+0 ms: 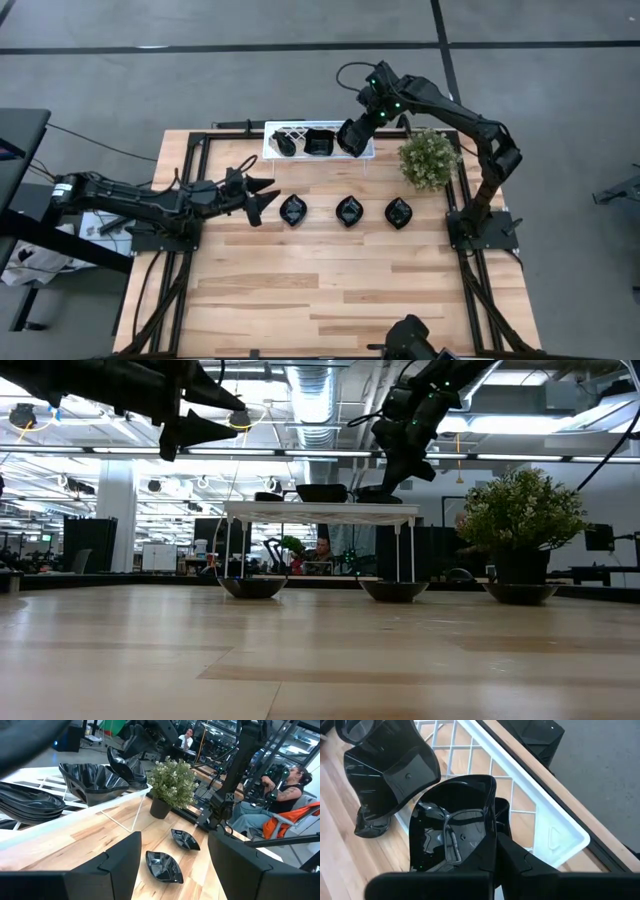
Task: Pick & Place Mini shaped plates
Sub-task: Stack the leaf shaped plate on top of the leaf shaped plate on the shelf
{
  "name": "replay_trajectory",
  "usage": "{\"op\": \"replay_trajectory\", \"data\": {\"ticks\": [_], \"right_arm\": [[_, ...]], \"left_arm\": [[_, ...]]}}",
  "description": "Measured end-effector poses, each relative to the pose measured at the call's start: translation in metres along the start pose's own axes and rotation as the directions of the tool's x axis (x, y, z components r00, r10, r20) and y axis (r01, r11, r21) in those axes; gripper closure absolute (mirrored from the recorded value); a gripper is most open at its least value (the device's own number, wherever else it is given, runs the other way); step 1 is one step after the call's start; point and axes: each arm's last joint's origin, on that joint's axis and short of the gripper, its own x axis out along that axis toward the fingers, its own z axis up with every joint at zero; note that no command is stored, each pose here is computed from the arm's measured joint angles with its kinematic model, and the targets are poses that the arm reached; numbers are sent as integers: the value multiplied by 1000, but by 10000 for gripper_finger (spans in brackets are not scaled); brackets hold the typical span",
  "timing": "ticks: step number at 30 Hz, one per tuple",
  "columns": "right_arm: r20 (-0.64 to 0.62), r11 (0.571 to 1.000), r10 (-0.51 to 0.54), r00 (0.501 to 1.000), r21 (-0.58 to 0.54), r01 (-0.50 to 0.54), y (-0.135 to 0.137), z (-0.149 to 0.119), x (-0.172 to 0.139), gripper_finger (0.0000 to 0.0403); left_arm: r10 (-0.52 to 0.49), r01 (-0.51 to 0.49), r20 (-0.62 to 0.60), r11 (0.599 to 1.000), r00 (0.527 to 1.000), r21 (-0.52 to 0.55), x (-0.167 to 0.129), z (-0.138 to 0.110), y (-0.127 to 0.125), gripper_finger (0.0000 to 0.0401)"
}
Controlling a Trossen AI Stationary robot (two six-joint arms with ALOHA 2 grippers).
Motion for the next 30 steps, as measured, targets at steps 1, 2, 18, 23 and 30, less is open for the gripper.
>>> {"op": "replay_trajectory", "data": {"ticks": [1,2,18,23,30], "right_arm": [[0,1000,0,1000,3,0,0,0,0,403],[0,1000,-2,1000,4,2,0,0,0,403],[-33,998,-56,998,37,57,-2,-3,0,403],[-33,997,-56,998,55,57,-2,-3,0,402],[-32,996,-55,998,67,57,-2,-3,0,361]], "left_arm": [[0,0,0,1000,1000,0,0,0,0,170],[0,0,1,1000,1000,0,0,0,0,170],[-1,1,2,1000,1000,0,0,0,0,170],[-1,1,2,1000,1000,0,0,0,0,170],[-1,1,2,1000,1000,0,0,1,0,170]]}}
